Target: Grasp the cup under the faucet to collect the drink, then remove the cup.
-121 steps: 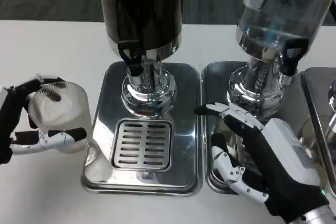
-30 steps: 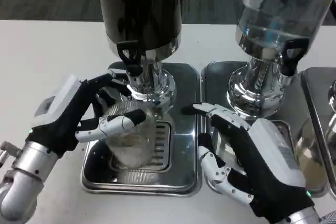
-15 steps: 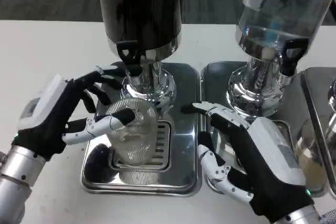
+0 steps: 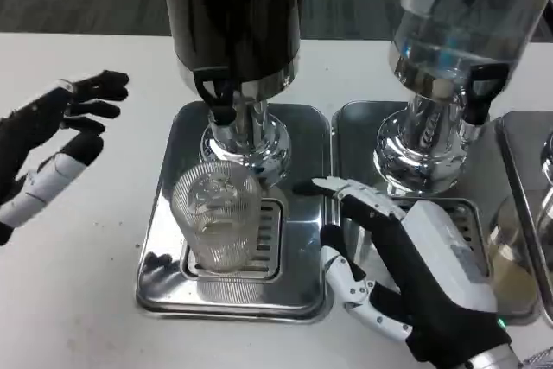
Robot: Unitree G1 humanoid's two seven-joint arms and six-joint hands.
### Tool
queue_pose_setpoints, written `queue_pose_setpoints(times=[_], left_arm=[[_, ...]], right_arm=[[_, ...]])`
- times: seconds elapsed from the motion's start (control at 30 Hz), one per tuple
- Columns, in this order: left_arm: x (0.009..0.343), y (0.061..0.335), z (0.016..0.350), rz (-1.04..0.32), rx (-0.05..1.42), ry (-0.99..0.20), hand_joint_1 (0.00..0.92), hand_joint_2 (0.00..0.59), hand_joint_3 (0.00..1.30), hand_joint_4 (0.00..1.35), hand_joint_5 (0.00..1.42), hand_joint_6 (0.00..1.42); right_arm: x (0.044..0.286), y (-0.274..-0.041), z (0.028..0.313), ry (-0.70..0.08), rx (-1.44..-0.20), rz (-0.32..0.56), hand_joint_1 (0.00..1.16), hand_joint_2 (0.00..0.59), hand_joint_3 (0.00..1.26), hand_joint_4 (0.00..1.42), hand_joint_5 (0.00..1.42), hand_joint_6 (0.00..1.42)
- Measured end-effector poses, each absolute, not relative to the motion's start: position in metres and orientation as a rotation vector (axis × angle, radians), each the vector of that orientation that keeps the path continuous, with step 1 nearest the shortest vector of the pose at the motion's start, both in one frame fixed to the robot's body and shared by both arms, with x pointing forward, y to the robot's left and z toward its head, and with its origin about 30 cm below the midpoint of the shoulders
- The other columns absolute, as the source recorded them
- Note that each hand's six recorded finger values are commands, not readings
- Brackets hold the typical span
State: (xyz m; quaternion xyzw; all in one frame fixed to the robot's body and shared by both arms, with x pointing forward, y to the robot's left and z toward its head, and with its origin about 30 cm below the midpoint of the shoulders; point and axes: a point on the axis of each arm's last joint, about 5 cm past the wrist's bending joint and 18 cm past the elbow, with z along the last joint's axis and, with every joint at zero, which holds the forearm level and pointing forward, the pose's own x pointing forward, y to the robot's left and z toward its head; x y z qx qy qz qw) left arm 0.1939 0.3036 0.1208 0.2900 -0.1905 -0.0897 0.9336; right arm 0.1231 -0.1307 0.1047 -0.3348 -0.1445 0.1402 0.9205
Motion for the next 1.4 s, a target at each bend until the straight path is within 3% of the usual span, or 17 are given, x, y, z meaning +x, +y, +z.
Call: queue_pose_setpoints(times=[0.53, 0.8, 1.4], left_arm=[[0.23, 0.336, 0.149, -0.51, 0.075, -0.292, 0.0, 0.045, 0.46, 0.41, 0.41, 0.37], [0.241, 0.337, 0.154, -0.658, -0.054, -0.198, 0.0, 0.051, 0.47, 0.41, 0.4, 0.33], [0.261, 0.331, 0.168, -0.795, -0.161, -0.13, 0.0, 0.045, 0.25, 0.15, 0.18, 0.14]], right_arm=[[0.122, -0.129, 0.103, -0.297, -0.676, 0.269, 0.37, 0.586, 0.29, 0.21, 0.17, 0.3], [0.123, -0.128, 0.102, -0.292, -0.674, 0.266, 0.37, 0.586, 0.29, 0.21, 0.17, 0.3], [0.125, -0.125, 0.098, -0.283, -0.657, 0.251, 0.37, 0.586, 0.29, 0.21, 0.17, 0.29]])
